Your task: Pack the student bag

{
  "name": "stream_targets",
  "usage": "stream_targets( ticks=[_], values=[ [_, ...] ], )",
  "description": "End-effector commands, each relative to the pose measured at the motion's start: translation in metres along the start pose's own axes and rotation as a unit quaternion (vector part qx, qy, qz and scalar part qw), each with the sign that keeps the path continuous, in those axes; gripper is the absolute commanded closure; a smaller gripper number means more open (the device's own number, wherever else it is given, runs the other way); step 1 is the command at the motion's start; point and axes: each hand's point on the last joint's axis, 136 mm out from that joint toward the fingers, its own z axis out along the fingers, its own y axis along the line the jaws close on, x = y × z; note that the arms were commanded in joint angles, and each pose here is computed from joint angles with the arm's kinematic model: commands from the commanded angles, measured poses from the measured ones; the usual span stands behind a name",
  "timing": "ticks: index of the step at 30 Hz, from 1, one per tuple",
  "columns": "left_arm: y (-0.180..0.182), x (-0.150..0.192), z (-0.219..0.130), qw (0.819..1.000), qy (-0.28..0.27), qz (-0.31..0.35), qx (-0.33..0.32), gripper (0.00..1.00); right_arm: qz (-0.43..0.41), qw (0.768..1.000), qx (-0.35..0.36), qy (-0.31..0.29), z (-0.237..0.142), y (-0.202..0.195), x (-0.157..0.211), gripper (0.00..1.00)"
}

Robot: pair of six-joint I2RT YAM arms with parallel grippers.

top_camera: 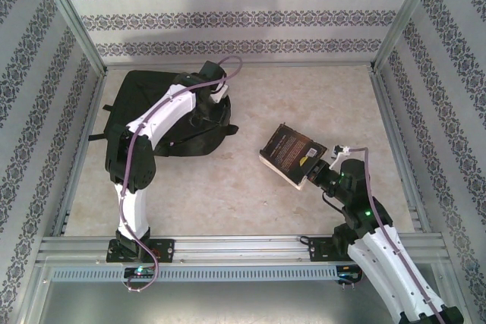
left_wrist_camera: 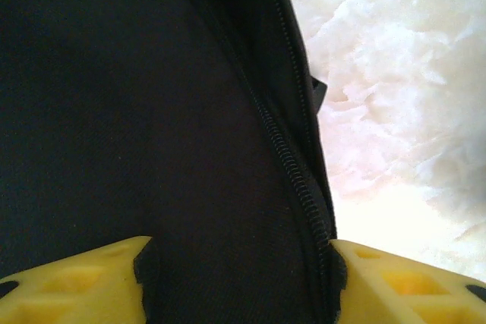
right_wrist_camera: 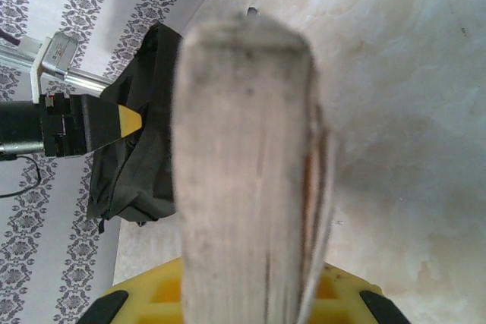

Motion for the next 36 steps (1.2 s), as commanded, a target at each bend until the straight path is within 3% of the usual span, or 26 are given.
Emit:
stream_targets(
  ticks=[1, 6, 11, 16, 26, 30, 36],
  values=[
    [0.019, 0.011, -0.008, 0.998, 0.015, 0.017, -0.055, 0.48, -0.011, 0.998, -0.051, -0.022, -0.004, 0.026, -0.013, 1.00],
    [0.009, 0.007, -0.010, 1.000, 0.005, 0.018, -0.024, 0.69, -0.012, 0.999, -0.048, -0.023, -0.004, 0.025, -0.013, 1.00],
    [0.007, 0.003, -0.019, 1.000, -0.007, 0.016, -0.020, 1.00, -0.020, 0.998, -0.053, -0.018, -0.002, 0.029, -0.014, 1.00],
    [0.011, -0.004, -0.064, 0.997, -0.076, -0.010, -0.025, 1.00, -0.043, 0.993, -0.106, -0.011, -0.003, 0.072, -0.028, 1.00],
    [0.023, 0.020, -0.149, 0.975, -0.210, -0.074, -0.023, 1.00, -0.083, 0.979, -0.182, 0.037, 0.017, 0.164, -0.037, 1.00],
    [0.025, 0.024, -0.176, 0.965, -0.246, -0.095, -0.003, 1.00, -0.056, 0.975, -0.201, 0.074, 0.045, 0.190, -0.026, 1.00],
    [0.021, 0.033, -0.183, 0.961, -0.251, -0.116, 0.030, 1.00, 0.029, 0.971, -0.196, 0.132, 0.096, 0.202, -0.003, 1.00]
  ],
)
